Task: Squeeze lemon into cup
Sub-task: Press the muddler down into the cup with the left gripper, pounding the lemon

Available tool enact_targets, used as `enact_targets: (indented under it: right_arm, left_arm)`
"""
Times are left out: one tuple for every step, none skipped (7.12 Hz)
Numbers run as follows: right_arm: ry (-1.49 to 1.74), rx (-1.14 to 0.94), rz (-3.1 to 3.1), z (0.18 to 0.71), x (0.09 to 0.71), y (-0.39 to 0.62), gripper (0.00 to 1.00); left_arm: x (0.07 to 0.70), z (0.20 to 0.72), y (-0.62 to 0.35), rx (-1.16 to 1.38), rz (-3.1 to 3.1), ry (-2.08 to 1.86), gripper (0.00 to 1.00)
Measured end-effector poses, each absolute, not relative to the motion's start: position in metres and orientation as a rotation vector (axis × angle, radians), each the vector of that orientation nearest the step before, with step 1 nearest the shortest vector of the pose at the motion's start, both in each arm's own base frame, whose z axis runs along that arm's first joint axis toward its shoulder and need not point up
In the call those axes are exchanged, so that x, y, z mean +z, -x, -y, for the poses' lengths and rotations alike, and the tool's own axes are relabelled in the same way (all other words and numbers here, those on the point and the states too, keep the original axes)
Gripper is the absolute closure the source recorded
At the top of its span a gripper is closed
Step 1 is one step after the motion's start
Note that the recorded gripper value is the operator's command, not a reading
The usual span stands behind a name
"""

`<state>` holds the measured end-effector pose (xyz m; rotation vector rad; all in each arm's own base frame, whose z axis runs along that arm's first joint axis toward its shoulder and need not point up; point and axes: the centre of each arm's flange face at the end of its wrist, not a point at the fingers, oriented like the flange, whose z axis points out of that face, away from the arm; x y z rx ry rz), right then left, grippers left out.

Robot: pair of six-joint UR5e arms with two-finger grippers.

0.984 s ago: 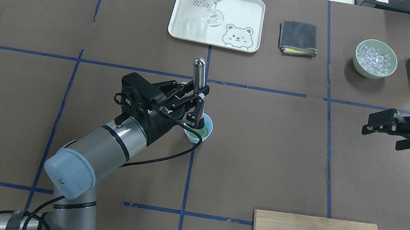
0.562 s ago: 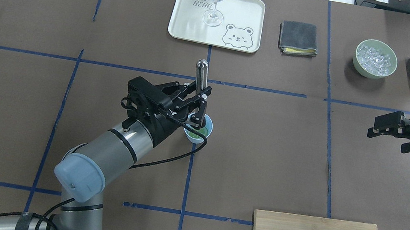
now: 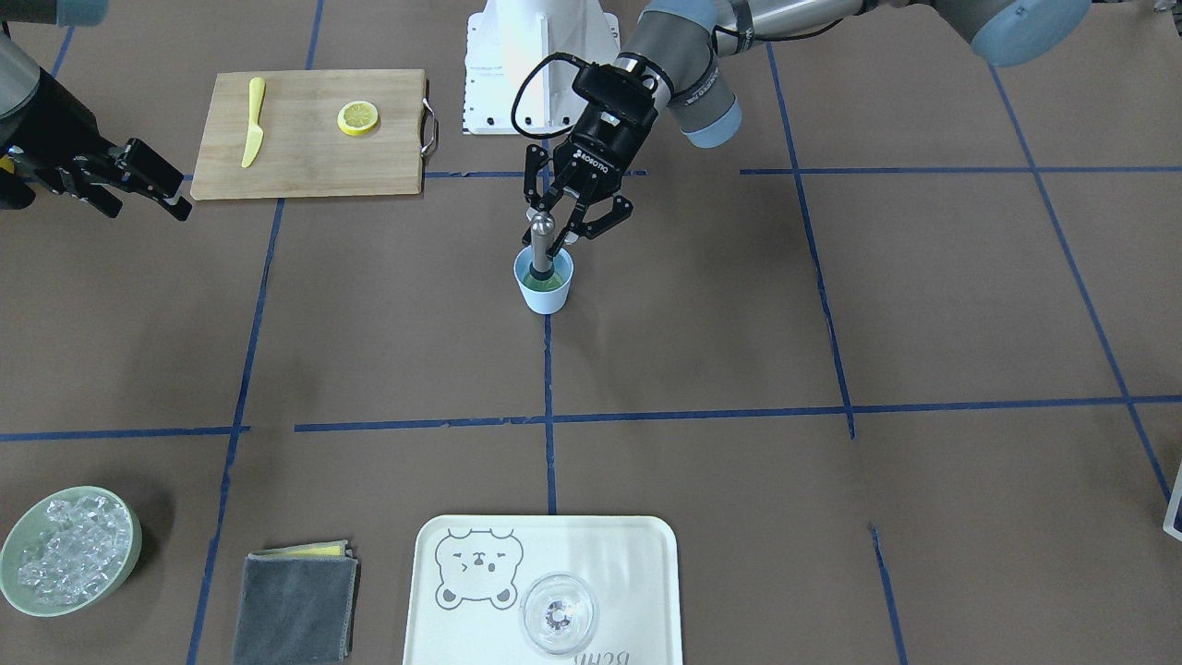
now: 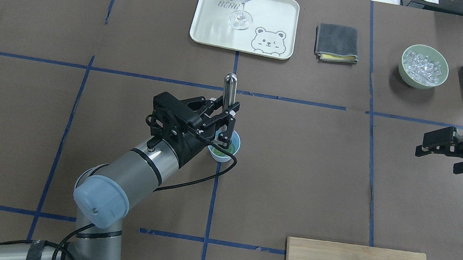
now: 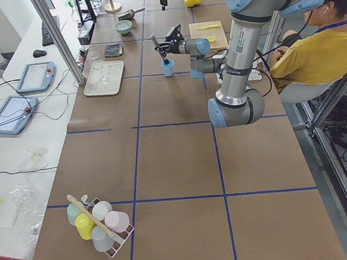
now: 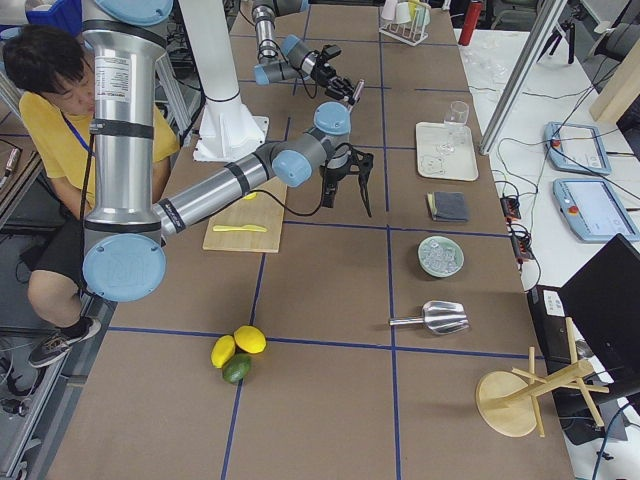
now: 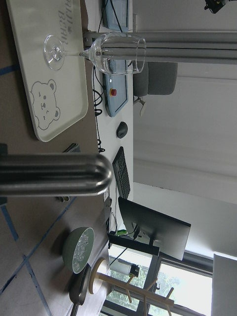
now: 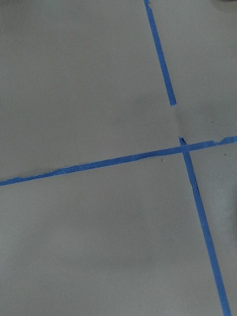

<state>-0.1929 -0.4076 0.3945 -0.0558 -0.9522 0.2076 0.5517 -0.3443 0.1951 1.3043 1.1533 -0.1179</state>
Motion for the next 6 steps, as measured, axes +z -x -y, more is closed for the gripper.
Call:
enact_targets:
  right_arm:
    - [0.057,0.207,0.953,0.407,0.395,0.193,0.00]
    - [0.060,0.206,0.954,0.407,0.395,0.193,0.00]
    - [0.062,0.205,0.956,0.407,0.394,0.193,0.00]
    - [0.062,0.204,0.958,0.407,0.394,0.193,0.00]
    - [0.062,0.203,0.958,0.407,0.394,0.193,0.00]
    - [0.062,0.203,0.959,0.407,0.393,0.193,0.00]
  left_arm:
    - [0.202,0.343,-0.559,-0.107,-1.140,-1.297,1.00]
    - [0.209,0.342,-0.568,-0.094,-1.126,-1.289,1.00]
    - [0.215,0.341,-0.575,-0.083,-1.115,-1.282,1.00]
    - [0.218,0.340,-0.580,-0.076,-1.109,-1.277,1.00]
    - [0.219,0.339,-0.582,-0.074,-1.108,-1.275,1.00]
    - [0.219,0.338,-0.583,-0.072,-1.107,-1.274,1.00]
